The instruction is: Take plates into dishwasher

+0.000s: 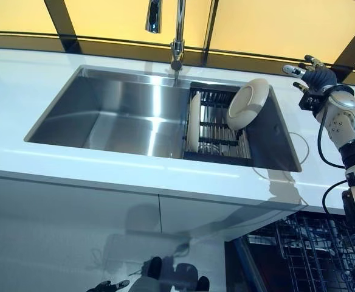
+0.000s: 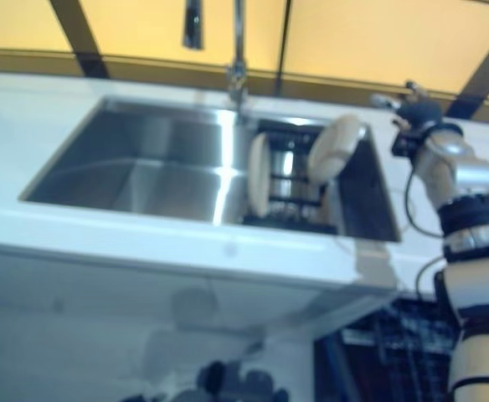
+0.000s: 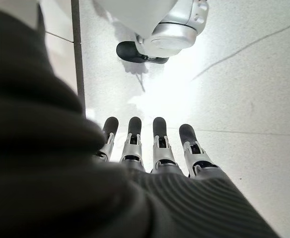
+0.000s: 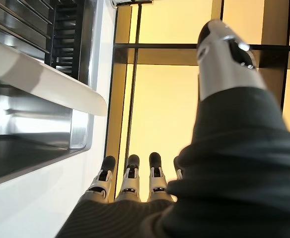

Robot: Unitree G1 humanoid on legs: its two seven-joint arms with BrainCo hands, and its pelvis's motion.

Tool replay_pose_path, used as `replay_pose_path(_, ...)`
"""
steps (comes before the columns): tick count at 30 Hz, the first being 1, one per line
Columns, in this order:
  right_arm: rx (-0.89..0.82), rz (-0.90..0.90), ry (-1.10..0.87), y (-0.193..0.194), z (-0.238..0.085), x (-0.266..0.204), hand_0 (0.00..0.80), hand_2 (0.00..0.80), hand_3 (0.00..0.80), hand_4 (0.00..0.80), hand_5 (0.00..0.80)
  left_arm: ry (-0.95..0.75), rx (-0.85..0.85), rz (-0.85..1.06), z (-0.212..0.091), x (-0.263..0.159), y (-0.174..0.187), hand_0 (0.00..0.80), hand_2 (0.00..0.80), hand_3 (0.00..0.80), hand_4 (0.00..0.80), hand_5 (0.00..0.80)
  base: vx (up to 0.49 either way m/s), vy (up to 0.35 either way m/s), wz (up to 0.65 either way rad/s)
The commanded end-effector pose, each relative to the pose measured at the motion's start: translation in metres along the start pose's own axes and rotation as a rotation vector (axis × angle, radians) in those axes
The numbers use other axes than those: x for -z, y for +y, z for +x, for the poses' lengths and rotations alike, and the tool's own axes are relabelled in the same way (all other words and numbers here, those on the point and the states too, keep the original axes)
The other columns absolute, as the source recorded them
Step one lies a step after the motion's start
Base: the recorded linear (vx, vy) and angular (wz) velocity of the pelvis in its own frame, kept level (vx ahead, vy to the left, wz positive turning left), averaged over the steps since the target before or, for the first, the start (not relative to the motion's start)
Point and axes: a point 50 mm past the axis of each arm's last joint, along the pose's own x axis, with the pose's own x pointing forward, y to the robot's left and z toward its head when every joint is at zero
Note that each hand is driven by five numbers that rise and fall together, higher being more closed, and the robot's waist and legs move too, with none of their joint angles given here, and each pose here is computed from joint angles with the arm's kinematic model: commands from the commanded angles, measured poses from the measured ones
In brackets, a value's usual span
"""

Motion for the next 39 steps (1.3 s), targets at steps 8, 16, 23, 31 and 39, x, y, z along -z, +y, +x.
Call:
replay_pose_path(8,0.060,-0.029,-0.222,0.010,-0.003,-0.072,0.000,0.000,0.000,0.000,0.000,-0.152,0.028,-0.109,0.000,-0.027,0.013,0.000,0.000,0.000,0.000,0.000,-0.004,-0.003,0.00)
replay_pose_path(16,0.088,-0.034,-0.211,0.003,-0.005,-0.080,0.000,0.000,0.000,0.000,0.000,-0.192,0.042,-0.112,-0.001,-0.033,0.013,0.000,0.000,0.000,0.000,0.000,-0.004,-0.008,0.00)
replay_pose_path(23,0.057,-0.071,-0.194,0.004,-0.003,-0.078,0.000,0.000,0.000,0.000,0.000,-0.232,0.050,-0.127,-0.001,-0.040,0.010,0.000,0.000,0.000,0.000,0.000,0.000,0.000,0.00)
replay_pose_path(31,0.053,-0.085,-0.177,0.004,-0.002,-0.078,0.000,0.000,0.000,0.000,0.000,-0.253,0.060,-0.135,-0.002,-0.044,0.009,0.000,0.000,0.000,0.000,0.000,0.000,0.000,0.00)
replay_pose_path(39,0.025,-0.088,-0.157,0.006,-0.001,-0.074,0.000,0.000,0.000,0.000,0.000,-0.272,0.071,-0.142,-0.002,-0.047,0.008,0.000,0.000,0.000,0.000,0.000,0.000,0.000,0.00)
